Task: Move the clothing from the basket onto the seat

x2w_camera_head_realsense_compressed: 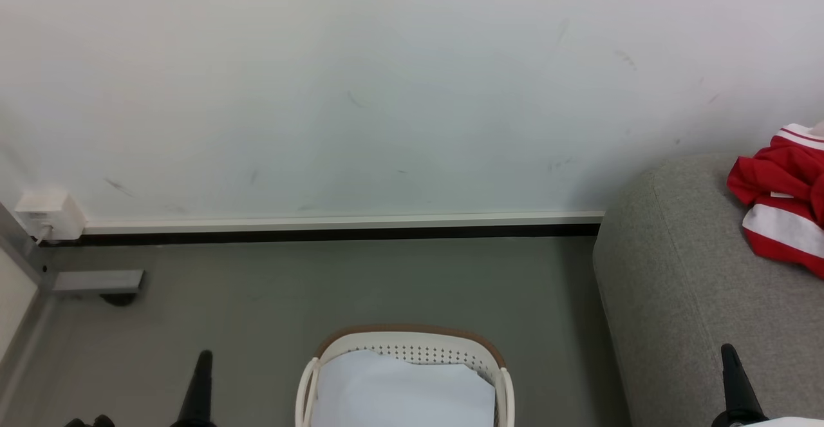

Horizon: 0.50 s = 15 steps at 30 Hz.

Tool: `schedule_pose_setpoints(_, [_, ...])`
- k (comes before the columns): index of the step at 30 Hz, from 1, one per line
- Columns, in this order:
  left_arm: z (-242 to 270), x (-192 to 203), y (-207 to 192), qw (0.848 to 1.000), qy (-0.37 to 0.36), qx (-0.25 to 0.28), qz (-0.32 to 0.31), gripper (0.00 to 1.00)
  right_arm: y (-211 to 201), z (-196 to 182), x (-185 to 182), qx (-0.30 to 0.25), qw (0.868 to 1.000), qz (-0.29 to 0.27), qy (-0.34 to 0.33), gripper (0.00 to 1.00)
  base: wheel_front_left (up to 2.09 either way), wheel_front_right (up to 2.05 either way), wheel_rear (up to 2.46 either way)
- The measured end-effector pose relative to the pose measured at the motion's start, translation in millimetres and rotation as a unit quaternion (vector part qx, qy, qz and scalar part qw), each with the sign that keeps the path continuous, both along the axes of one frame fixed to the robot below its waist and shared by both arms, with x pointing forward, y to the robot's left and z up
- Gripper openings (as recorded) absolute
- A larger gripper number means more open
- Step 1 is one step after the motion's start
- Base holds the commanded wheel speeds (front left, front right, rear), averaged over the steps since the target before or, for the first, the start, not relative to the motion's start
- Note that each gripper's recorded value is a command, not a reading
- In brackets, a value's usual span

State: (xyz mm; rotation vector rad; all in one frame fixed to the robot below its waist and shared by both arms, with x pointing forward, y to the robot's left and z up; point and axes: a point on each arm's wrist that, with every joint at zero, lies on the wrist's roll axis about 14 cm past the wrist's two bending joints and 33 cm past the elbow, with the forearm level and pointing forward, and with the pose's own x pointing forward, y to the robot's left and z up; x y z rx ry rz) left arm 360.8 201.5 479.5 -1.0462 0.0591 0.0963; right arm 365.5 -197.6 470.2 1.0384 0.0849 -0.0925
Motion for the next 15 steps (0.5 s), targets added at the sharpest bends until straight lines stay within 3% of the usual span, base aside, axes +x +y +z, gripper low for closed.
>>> schedule_pose_setpoints(15, [5.5,7.6,-0.7,0.997,-0.009,-0.071,-0.001,0.0,-0.7,8.2,6.6,0.076,0.997,-0.004,-0.012,0.0,0.0,0.0,0.0])
